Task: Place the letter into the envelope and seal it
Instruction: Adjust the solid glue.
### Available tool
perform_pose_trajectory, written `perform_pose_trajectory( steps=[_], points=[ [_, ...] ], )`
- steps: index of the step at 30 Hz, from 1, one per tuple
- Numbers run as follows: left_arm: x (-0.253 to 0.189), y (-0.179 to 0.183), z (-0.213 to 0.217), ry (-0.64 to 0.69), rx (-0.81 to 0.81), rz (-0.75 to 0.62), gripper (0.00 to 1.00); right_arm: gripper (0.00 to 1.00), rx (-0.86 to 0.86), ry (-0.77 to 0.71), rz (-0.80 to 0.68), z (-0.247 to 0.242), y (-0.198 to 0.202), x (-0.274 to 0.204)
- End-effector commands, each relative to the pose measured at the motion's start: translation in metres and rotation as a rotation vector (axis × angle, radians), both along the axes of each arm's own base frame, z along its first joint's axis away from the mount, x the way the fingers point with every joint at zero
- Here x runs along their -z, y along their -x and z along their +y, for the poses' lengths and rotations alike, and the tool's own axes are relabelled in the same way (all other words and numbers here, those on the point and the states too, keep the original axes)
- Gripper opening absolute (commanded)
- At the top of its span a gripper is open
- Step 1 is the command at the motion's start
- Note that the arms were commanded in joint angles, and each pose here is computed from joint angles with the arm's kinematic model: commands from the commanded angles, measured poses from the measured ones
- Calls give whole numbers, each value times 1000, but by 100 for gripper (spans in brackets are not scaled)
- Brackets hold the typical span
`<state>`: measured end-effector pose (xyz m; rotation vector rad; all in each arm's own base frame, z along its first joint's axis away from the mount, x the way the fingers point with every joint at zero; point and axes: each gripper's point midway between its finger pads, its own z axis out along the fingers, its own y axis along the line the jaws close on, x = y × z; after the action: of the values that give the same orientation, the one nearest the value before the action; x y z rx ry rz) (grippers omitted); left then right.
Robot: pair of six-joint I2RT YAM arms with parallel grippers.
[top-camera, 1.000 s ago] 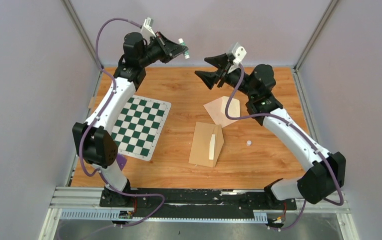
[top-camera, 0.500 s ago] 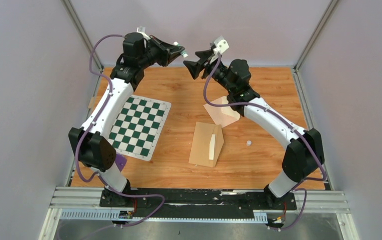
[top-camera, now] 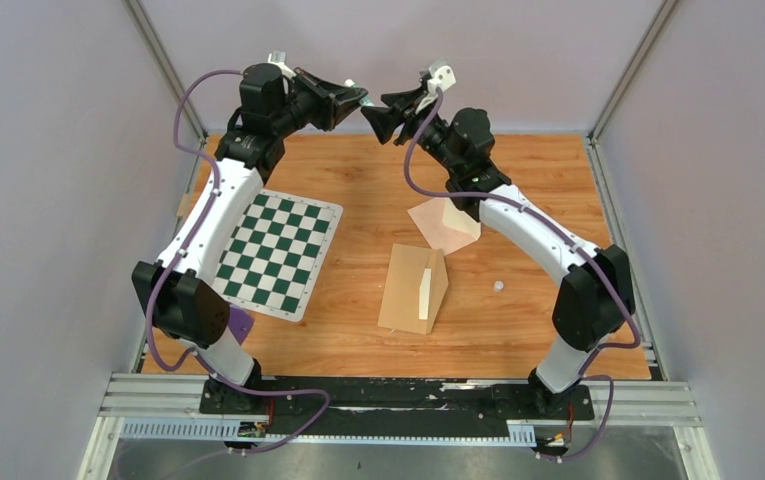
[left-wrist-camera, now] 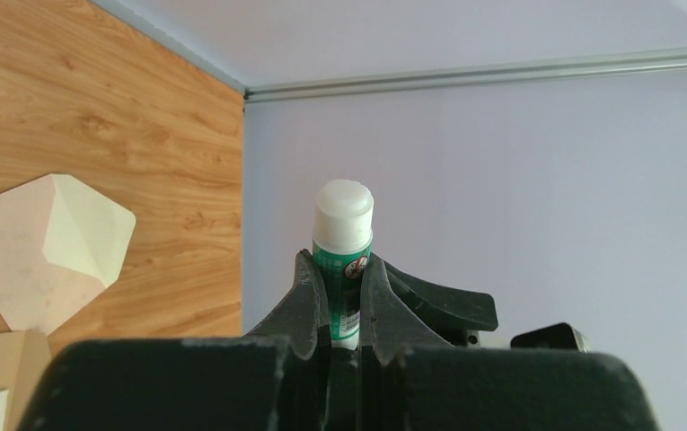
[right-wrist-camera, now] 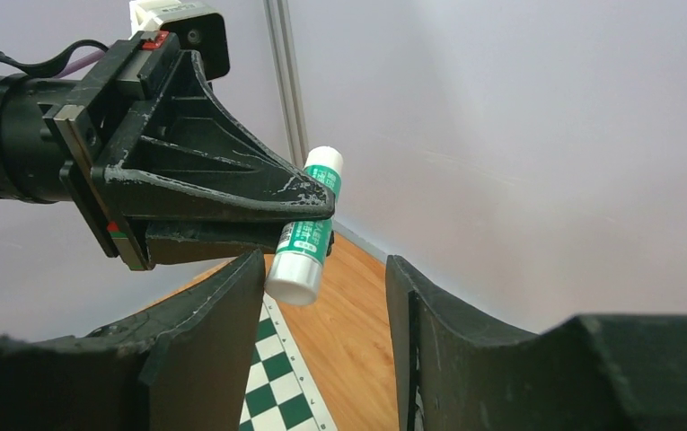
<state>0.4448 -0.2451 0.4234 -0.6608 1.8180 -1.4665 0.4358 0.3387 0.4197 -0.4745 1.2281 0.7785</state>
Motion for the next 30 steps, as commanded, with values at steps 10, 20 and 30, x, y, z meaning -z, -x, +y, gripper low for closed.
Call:
perform_pose_trajectory(
  steps=[10,20,30],
  points=[
    [-34,10,2,40,1,-77,0,41,-41,-82,-48,16,-4,-31],
    [-29,8,1,43,1,-59,0,11,-35,-66,-68,18,-7,-30],
    [4,-11,38,-188,-118,-104,94,0,2,107,-68,-14,-14,-32]
  ],
)
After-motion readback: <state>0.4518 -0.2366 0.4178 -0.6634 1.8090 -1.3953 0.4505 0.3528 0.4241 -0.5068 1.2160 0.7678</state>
